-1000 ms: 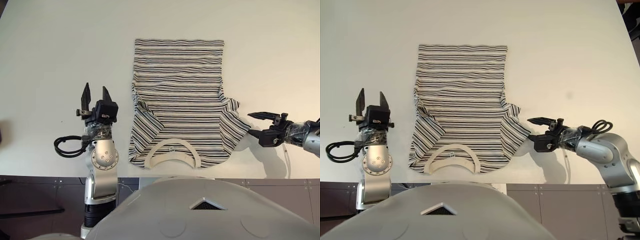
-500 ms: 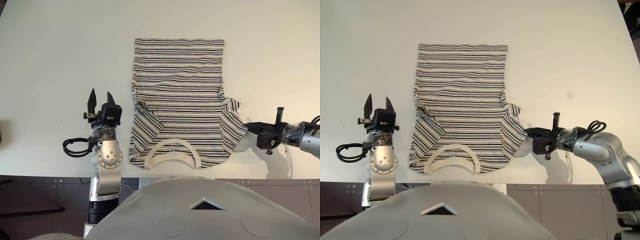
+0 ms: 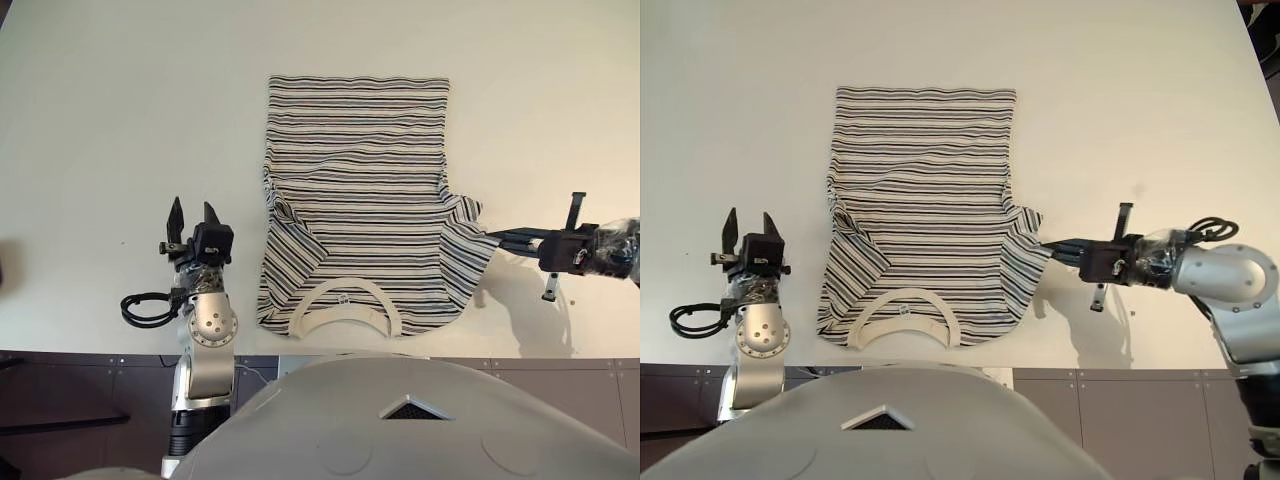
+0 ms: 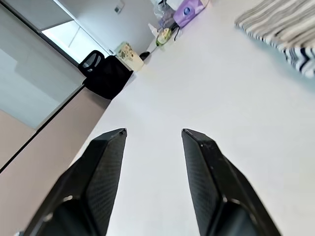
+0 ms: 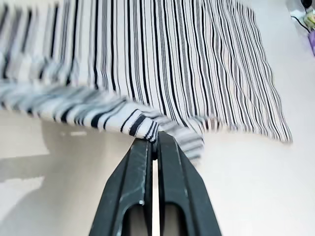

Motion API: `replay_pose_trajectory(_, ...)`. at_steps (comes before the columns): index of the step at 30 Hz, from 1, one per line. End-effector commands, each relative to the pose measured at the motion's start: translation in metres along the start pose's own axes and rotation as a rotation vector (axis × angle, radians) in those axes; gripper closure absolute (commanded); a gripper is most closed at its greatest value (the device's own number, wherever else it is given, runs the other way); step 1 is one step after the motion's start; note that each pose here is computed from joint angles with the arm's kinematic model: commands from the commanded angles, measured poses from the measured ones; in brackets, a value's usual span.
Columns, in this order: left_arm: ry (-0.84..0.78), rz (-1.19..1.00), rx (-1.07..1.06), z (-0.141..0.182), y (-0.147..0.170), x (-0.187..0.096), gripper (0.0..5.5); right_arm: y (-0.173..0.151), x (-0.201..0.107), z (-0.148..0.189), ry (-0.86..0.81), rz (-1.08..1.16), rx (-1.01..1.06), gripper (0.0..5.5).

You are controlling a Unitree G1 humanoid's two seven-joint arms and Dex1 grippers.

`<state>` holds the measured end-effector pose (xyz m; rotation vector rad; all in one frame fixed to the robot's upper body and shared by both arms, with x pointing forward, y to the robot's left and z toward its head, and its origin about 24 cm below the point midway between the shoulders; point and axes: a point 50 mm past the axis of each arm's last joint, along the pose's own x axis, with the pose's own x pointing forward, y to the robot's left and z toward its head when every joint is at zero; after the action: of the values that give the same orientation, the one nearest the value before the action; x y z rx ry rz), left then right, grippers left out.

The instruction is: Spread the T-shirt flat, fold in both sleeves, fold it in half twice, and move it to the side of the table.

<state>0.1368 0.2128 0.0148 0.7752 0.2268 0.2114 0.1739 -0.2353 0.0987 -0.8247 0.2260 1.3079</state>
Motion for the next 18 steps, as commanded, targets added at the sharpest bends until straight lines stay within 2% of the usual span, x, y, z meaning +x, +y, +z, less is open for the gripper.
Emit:
replay_pose_trajectory(1,-0.015,-0.039,0.024,-0.001,-0.002,-0.005,3.41,0.001,0.020,0.019,-0.080,0.021,-0.004,5.39)
replay_pose_trajectory(5,-0.038,-0.081,0.044,-0.002,0.001,0.001,3.41,0.012,0.045,0.031,-0.123,-0.017,0.021,5.39)
replay_pose_trajectory(9,-0.070,-0.115,0.065,0.001,0.006,0.013,3.41,0.012,0.081,0.023,-0.098,-0.146,0.058,5.39)
replay_pose_trajectory(12,-0.081,-0.130,0.074,0.001,0.010,0.019,3.41,0.013,0.090,0.020,-0.065,-0.196,0.072,5.39)
replay_pose_trajectory(18,-0.089,-0.144,0.080,0.000,0.013,0.025,3.41,0.011,0.084,0.026,-0.095,-0.209,0.101,4.46)
